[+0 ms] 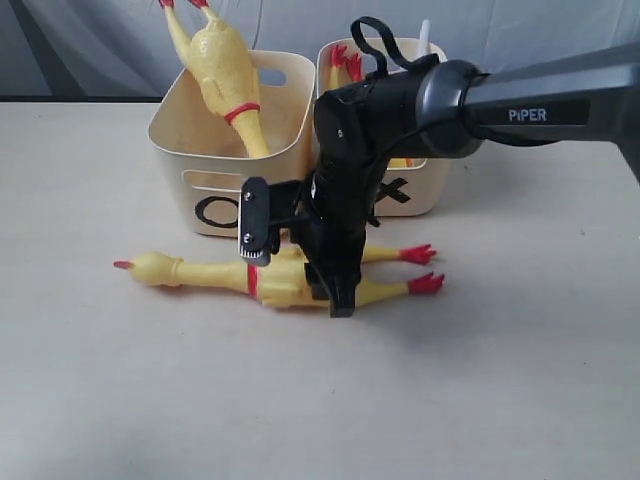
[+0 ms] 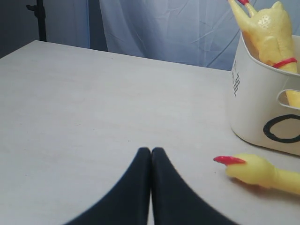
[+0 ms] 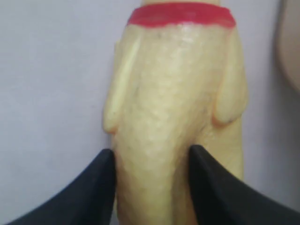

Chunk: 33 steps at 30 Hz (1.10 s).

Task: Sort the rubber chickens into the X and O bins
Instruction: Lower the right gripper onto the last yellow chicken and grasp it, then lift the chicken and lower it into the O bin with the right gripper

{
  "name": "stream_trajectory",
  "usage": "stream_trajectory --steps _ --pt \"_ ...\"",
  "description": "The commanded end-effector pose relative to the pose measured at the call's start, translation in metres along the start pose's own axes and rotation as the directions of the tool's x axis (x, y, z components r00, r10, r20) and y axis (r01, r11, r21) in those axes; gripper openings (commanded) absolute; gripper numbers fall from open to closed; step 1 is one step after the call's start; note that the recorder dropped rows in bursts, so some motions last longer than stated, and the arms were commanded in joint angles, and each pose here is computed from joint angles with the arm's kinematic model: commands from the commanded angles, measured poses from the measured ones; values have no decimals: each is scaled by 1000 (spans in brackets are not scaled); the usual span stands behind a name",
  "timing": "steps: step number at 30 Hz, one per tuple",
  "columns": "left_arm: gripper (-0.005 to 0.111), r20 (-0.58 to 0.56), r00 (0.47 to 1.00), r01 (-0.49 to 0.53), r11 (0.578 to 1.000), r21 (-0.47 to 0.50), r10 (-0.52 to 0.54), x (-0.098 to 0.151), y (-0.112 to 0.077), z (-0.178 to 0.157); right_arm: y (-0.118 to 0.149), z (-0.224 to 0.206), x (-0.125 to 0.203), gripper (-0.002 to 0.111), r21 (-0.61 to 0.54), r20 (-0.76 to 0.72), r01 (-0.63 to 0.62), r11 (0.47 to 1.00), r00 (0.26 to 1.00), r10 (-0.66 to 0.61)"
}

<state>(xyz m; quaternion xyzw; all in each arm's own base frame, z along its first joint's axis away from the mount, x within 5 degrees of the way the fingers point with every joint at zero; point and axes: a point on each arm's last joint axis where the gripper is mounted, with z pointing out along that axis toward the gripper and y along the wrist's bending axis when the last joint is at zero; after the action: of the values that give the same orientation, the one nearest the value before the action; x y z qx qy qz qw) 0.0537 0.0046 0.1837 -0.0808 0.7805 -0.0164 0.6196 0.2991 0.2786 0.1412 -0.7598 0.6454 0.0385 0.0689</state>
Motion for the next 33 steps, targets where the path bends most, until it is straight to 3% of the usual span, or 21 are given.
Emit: stream_trajectory --steps 1,4,7,9,11,13,16,18,19,21,25,28,31,33 --pt "0 5 1000 -1 1000 4 1 -1 0 0 52 -9 -20 -1 -406 8 -72 911 997 82" --pt "0 5 1000 -1 1000 4 1 -1 0 0 60 -45 -48 -1 -380 179 18 925 982 54" --pt "0 5 1000 -1 1000 4 1 -1 0 0 61 -93 -69 -1 -272 366 151 950 930 -43" --pt "0 5 1000 -1 1000 4 1 -1 0 0 47 -126 -84 -1 -72 499 133 989 863 -79" --pt "0 5 1000 -1 1000 4 1 -1 0 0 27 -152 -93 -1 162 576 24 986 810 -114" --pt "0 5 1000 -1 1000 4 1 -1 0 0 4 -176 -98 -1 386 653 -152 910 742 -153" --pt "0 5 1000 -1 1000 4 1 -1 0 0 -26 -197 -97 -1 578 735 -439 688 647 -205" --pt "0 5 1000 -1 1000 4 1 -1 0 0 -41 -200 -93 -1 605 768 -573 553 603 -215" --pt "0 5 1000 -1 1000 4 1 -1 0 0 -49 -202 -89 -1 615 781 -647 451 580 -233" --pt "0 5 1000 -1 1000 4 1 -1 0 0 -58 -196 -84 -1 565 824 -741 362 524 -216" --pt "0 5 1000 -1 1000 4 1 -1 0 0 -78 -165 -75 -1 435 899 -830 349 422 -117" --pt "0 5 1000 -1 1000 4 1 -1 0 0 -93 -136 -69 -1 366 931 -885 289 344 -127" --pt "0 5 1000 -1 1000 4 1 -1 0 0 -102 -103 -67 -1 305 952 -902 306 293 -87" --pt "0 5 1000 -1 1000 4 1 -1 0 0 -105 -75 -68 -1 303 948 -890 340 317 -14"
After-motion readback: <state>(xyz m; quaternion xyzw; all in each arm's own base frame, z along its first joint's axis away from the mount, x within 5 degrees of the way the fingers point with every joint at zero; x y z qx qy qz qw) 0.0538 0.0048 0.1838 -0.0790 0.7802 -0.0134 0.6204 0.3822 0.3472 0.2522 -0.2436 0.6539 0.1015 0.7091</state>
